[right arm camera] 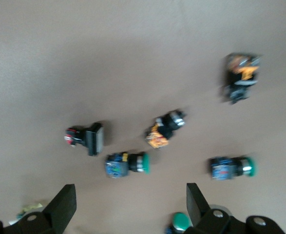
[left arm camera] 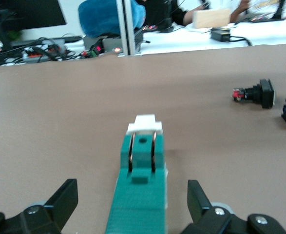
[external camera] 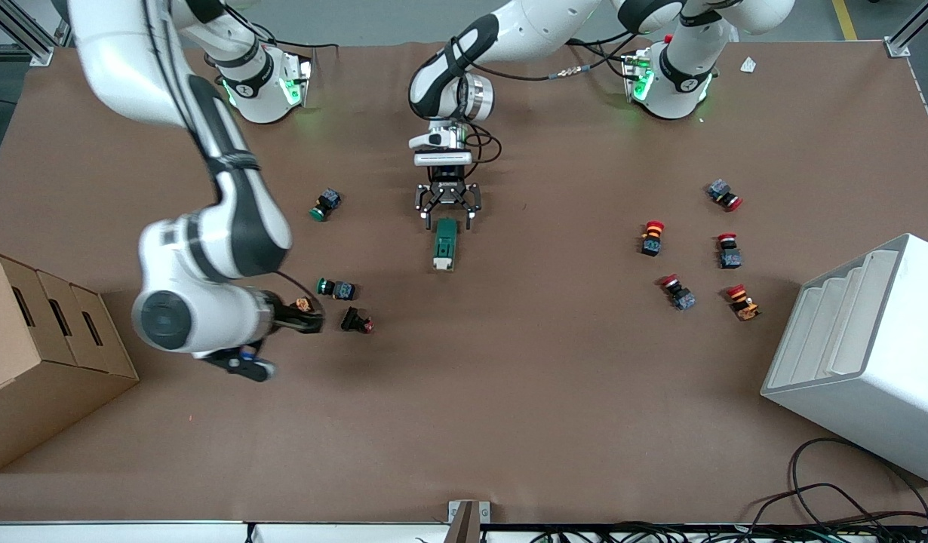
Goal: Close load switch with both arms
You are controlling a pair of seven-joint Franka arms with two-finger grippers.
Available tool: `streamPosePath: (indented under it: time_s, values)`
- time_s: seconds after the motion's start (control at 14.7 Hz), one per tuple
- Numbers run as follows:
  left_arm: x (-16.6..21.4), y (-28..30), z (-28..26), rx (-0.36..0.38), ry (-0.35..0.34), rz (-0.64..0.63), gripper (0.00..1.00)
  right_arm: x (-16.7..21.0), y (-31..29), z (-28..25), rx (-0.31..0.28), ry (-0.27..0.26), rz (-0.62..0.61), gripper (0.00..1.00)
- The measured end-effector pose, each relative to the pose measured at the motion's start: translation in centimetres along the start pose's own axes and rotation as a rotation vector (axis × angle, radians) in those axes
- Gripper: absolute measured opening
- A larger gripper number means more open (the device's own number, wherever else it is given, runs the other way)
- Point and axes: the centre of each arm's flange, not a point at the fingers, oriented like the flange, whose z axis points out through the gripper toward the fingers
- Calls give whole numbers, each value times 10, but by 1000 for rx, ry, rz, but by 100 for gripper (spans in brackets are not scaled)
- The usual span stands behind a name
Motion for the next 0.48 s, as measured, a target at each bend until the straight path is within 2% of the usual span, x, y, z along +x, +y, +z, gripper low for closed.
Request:
streamPosePath:
  time_s: [0.34,0.48]
  values:
    - [101,44,-39,95,-171,-79,99,-4,120,-94,-104,72,-226,100]
    - [154,45,-38,138,-258,-64,100,-13,163,-123,-111,92,-272,100]
